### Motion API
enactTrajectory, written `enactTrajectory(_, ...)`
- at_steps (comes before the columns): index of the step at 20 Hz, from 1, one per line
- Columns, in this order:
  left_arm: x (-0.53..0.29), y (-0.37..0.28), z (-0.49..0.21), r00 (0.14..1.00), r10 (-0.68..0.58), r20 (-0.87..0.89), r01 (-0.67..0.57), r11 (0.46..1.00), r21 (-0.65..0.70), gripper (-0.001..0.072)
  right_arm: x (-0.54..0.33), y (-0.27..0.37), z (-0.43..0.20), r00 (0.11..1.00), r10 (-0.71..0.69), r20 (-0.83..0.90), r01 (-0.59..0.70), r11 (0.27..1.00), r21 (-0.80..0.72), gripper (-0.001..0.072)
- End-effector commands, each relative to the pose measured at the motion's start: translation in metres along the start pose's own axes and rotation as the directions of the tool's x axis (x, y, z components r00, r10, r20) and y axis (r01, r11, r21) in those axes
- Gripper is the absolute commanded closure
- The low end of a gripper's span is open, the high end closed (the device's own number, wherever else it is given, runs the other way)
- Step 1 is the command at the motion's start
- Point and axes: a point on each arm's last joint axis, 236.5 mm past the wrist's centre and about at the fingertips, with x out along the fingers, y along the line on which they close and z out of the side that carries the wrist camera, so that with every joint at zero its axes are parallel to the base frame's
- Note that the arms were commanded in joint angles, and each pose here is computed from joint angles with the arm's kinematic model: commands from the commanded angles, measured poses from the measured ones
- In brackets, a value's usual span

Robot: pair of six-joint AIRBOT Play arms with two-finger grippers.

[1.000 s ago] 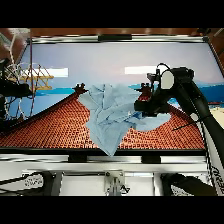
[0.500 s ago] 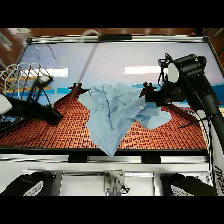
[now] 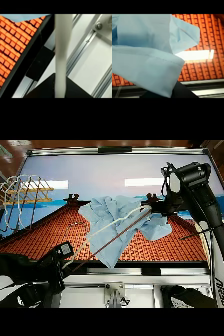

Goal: Fold the shirts.

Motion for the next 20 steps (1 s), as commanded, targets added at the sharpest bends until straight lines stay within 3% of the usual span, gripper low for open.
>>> enactTrajectory(1,0.018,-0.006,0.001,1.0,0.009,-0.015,-0.008,0.997,0.082,0.0663,-0.001,-0.002,-0.006,1.0,-0.004,-0.024,0.003,1.0,-0.015,0.0634)
enactTrajectory(4,0.043,0.024,0.011,0.994,0.099,-0.034,-0.096,0.991,0.093,0.0662,-0.006,0.002,-0.012,0.999,0.018,-0.039,-0.019,1.0,-0.025,0.0634)
enactTrajectory(9,0.045,0.028,0.001,0.99,0.113,-0.086,-0.106,0.991,0.083,0.0663,-0.014,-0.003,-0.01,1.0,0.009,-0.018,-0.01,1.0,-0.021,0.0634)
enactTrajectory(14,0.007,0.024,-0.01,0.991,0.133,-0.009,-0.133,0.99,-0.035,0.0664,-0.014,-0.002,-0.01,1.0,0.015,-0.018,-0.016,1.0,-0.022,0.0634)
enactTrajectory(20,0.002,0.009,-0.015,0.996,0.084,0.006,-0.084,0.996,-0.01,0.0664,-0.014,0.001,-0.01,0.999,0.026,-0.02,-0.026,0.999,-0.018,0.0634)
